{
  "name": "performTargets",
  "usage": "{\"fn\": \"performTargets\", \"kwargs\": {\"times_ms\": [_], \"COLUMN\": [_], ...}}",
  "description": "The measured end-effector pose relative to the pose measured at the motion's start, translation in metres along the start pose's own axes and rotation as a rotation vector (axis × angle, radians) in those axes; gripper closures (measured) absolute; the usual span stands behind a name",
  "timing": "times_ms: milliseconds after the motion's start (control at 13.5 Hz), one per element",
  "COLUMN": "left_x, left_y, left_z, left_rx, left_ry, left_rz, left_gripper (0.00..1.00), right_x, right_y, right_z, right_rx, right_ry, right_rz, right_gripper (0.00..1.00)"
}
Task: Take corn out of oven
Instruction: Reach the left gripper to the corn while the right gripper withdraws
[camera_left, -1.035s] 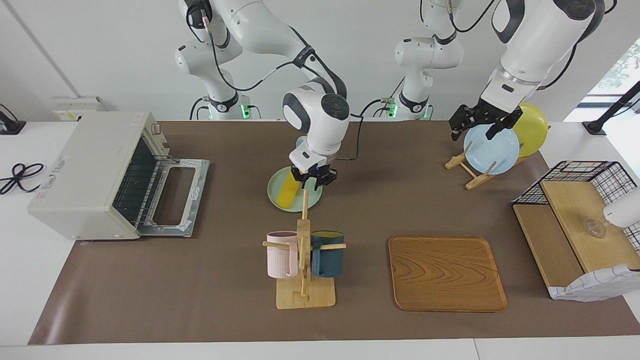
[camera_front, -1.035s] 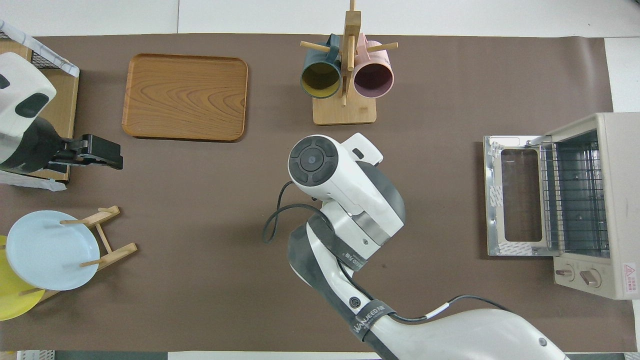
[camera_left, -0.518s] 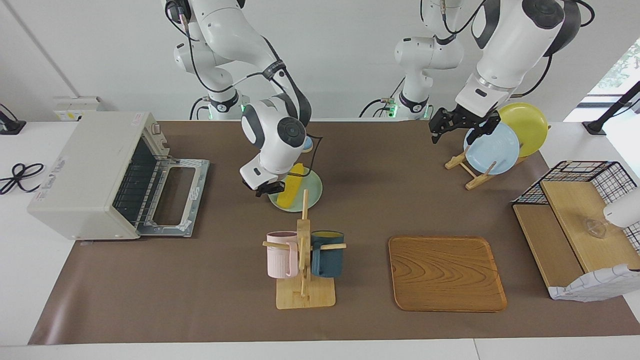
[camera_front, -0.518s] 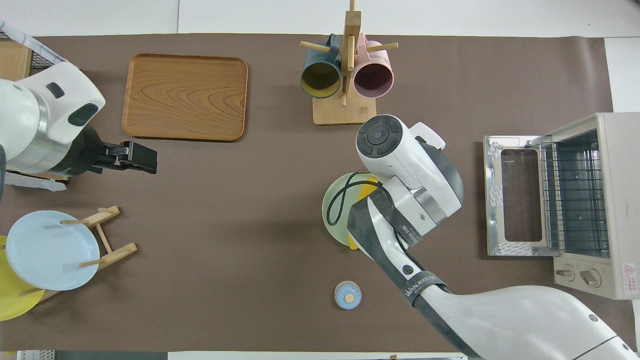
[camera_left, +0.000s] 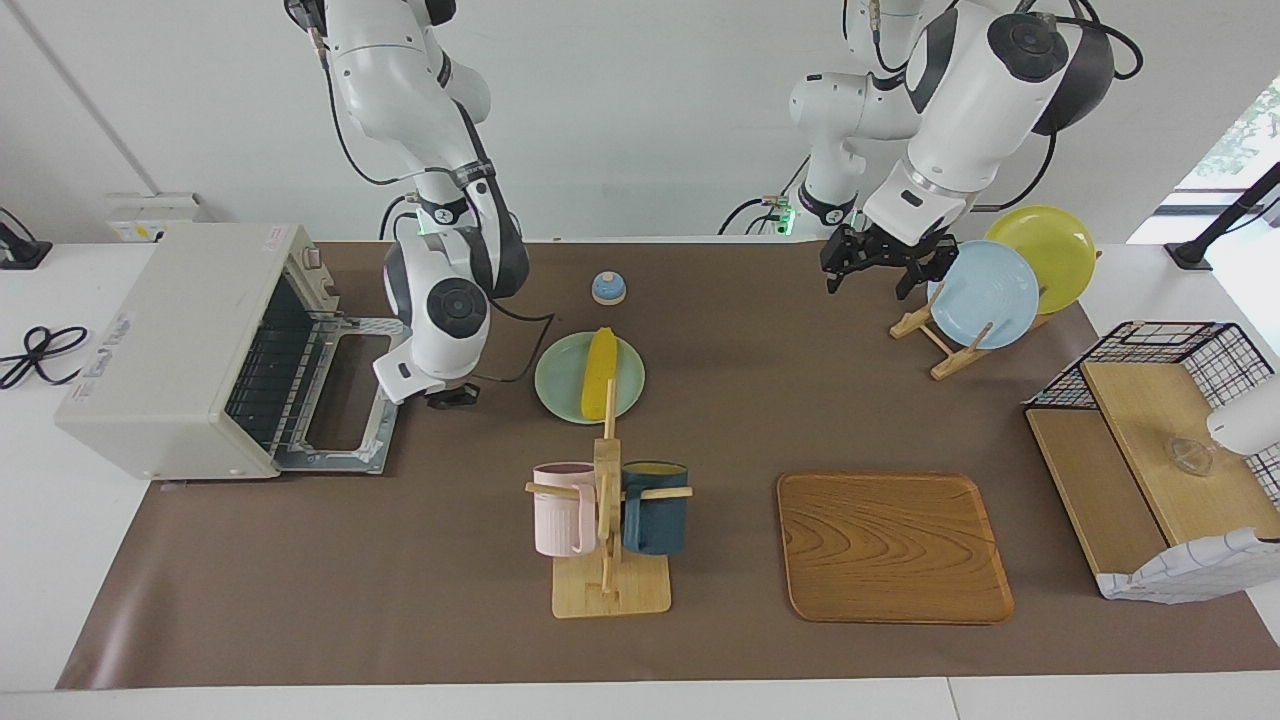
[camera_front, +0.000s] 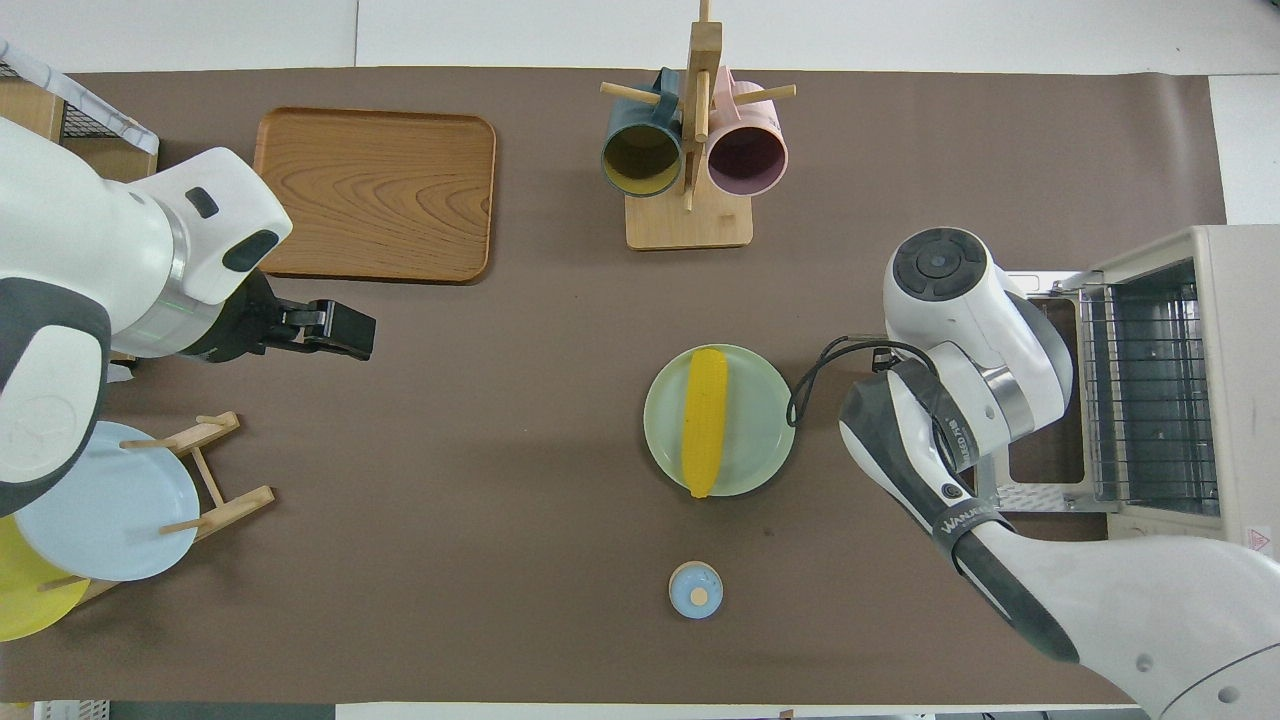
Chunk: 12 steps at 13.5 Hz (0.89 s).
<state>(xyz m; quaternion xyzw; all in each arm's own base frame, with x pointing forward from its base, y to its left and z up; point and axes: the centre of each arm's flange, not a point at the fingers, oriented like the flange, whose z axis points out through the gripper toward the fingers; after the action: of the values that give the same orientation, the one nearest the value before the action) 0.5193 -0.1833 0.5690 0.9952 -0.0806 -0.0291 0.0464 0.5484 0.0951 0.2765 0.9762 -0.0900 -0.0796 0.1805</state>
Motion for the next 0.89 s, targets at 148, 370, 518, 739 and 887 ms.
{"fn": "performTargets", "kwargs": {"times_ms": [148, 370, 518, 739, 887], "left_x": [-0.003, -0.011, -0.014, -0.018, -0.025], "left_y": [0.033, 0.101, 0.148, 0.208, 0.243], "left_z": [0.019, 0.058, 0.088, 0.136, 0.164], "left_rx": [-0.005, -0.026, -0.033, -0.045, -0.056], "left_ry": [0.007, 0.02, 0.028, 0.043, 0.056], "left_rz": [0.023, 0.022, 0.022, 0.043, 0.059], "left_gripper": [0.0, 0.0, 0.0, 0.0, 0.0], "right_x": [-0.006, -0.006, 0.0, 0.0, 0.001], "right_y": [0.002, 0.008, 0.024, 0.029, 0.033], "right_z": [0.0, 0.005, 0.01, 0.006, -0.009], "right_rx": [-0.003, -0.041, -0.048, -0.051, -0.062], "right_ry": [0.001, 0.015, 0.01, 0.011, -0.006], "right_rz": [-0.007, -0.071, -0.11, -0.142, -0.201], "right_gripper": [0.99, 0.99, 0.99, 0.99, 0.99]}}
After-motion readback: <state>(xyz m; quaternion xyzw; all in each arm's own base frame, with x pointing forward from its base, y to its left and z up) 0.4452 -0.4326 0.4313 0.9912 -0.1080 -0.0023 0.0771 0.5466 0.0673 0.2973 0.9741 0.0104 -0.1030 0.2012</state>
